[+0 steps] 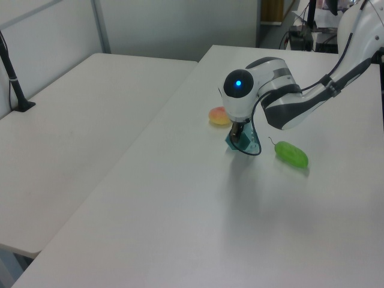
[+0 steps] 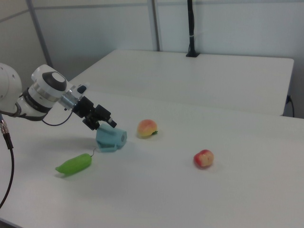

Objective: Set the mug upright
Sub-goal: 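Close the gripper on the mug and lift it, then rotate the held mug upright and lower it onto the table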

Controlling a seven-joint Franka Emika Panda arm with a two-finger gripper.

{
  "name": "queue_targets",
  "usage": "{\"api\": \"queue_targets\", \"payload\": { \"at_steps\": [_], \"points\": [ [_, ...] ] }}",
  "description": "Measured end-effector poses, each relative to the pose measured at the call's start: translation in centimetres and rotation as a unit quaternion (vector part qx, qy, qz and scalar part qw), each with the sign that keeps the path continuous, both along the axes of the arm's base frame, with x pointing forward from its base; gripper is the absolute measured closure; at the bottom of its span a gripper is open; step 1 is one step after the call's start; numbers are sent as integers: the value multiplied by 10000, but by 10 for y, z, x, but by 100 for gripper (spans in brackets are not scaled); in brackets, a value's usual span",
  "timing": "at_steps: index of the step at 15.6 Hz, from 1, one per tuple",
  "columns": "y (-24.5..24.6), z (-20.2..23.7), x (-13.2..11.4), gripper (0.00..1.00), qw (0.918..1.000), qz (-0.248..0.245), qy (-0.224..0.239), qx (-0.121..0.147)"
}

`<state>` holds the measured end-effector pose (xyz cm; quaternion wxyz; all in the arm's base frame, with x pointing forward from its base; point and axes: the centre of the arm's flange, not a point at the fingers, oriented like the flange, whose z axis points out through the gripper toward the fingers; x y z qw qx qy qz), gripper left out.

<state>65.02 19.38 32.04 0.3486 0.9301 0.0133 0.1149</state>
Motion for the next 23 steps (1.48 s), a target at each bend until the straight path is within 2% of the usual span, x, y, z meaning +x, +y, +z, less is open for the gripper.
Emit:
{"api": "queue_targets", "payload": {
  "at_steps": [2, 3, 5, 6, 14, 15, 16, 18, 20, 23],
  "points": [
    [-5, -6, -1, 15, 10000, -10, 16, -79],
    [-5, -8, -2, 33, 10000, -17, 26, -87],
    [-6, -6, -2, 56, 9999, 2, 5, -128],
    [-7, -4, -2, 63, 9999, 9, -14, -141],
    [-14, 10, 1, 83, 9998, -49, -136, -117],
    [-18, 15, 3, 91, 9998, -148, -147, -10],
    [-21, 18, 3, 91, 9996, -227, -138, 85],
    [-24, 33, 6, 91, 9984, -343, -24, 453],
    [-30, 65, 9, 91, 9946, -362, 109, 964],
    [-47, 126, 10, 91, 9821, -291, 206, 1851]
  ]
}}
